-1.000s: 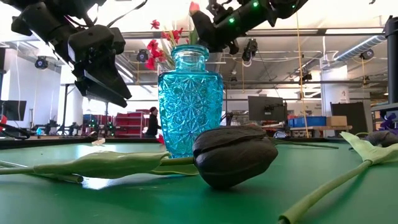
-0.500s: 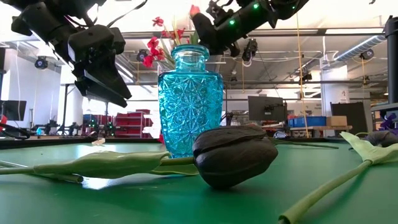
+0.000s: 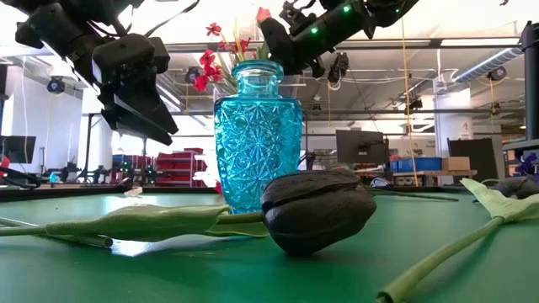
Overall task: Sort flowers into vase by color
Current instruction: Put the right pink tulip into the purple vase
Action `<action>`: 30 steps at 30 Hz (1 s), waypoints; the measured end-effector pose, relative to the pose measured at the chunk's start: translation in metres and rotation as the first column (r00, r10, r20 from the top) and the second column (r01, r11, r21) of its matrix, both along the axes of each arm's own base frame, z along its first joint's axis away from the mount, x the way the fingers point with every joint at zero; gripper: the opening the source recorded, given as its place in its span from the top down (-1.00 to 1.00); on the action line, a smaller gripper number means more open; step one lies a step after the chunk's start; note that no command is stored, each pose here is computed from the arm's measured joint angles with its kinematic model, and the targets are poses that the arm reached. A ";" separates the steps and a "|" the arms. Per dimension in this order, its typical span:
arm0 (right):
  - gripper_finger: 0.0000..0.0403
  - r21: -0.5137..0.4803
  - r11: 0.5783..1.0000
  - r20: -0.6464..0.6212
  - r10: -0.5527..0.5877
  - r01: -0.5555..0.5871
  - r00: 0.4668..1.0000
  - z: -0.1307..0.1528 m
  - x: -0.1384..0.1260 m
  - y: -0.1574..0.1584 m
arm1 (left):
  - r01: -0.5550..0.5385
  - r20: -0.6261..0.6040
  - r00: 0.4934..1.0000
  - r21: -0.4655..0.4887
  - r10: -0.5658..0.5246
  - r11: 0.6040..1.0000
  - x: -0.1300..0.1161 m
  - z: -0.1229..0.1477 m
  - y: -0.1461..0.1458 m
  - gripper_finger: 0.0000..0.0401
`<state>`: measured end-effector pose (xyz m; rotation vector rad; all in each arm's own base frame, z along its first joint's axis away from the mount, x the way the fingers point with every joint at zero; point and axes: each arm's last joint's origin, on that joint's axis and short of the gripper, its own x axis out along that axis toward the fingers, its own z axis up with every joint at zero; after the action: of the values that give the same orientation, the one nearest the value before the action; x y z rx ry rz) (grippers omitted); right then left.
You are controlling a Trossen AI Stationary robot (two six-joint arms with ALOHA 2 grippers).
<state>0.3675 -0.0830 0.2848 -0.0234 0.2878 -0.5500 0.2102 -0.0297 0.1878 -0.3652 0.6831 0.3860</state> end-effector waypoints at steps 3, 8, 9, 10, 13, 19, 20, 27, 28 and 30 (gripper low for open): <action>0.86 0.004 1.000 -0.002 -0.001 0.001 1.000 -0.002 0.000 0.000 | 0.000 0.000 1.000 0.000 0.000 1.000 0.000 0.000 0.000 -0.15; 0.86 0.016 1.000 -0.011 -0.004 0.004 1.000 -0.007 -0.001 0.000 | 0.000 0.000 1.000 0.000 0.000 1.000 0.000 0.000 0.000 -0.15; 0.86 0.017 1.000 -0.013 -0.004 0.005 1.000 -0.007 -0.002 0.000 | 0.000 0.000 1.000 0.000 0.000 1.000 0.000 0.000 0.000 -0.15; 0.86 0.018 1.000 -0.016 -0.004 0.005 1.000 -0.009 -0.002 0.000 | 0.000 0.000 1.000 0.000 0.000 1.000 0.000 0.000 0.000 -0.15; 0.86 0.026 1.000 -0.018 -0.007 0.007 1.000 -0.011 -0.003 0.001 | 0.000 0.000 1.000 0.000 0.000 1.000 0.000 0.000 0.000 -0.15; 0.86 0.023 1.000 -0.026 -0.005 0.006 1.000 -0.013 -0.002 0.000 | 0.000 0.000 1.000 0.000 0.000 1.000 0.000 0.000 0.000 -0.15; 0.86 0.019 1.000 -0.023 -0.004 0.005 1.000 -0.013 -0.002 0.000 | 0.000 0.000 1.000 0.000 0.000 1.000 0.000 0.000 0.000 -0.15; 0.86 0.021 1.000 0.026 -0.008 0.007 1.000 -0.007 -0.001 0.000 | 0.000 0.000 1.000 0.000 0.000 1.000 0.000 0.000 0.000 -0.15; 0.86 0.025 1.000 0.029 -0.009 0.008 1.000 -0.007 -0.001 0.000 | 0.000 0.000 1.000 0.000 0.000 1.000 0.000 0.000 0.000 -0.15; 0.86 0.036 0.999 0.035 -0.013 0.012 0.999 -0.007 -0.001 0.000 | 0.000 0.000 1.000 0.000 0.000 1.000 0.000 0.000 0.000 -0.15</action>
<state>0.3666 -0.0831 0.2774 0.0224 0.2636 -0.5574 0.2102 -0.0297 0.1878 -0.3646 0.6835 0.3861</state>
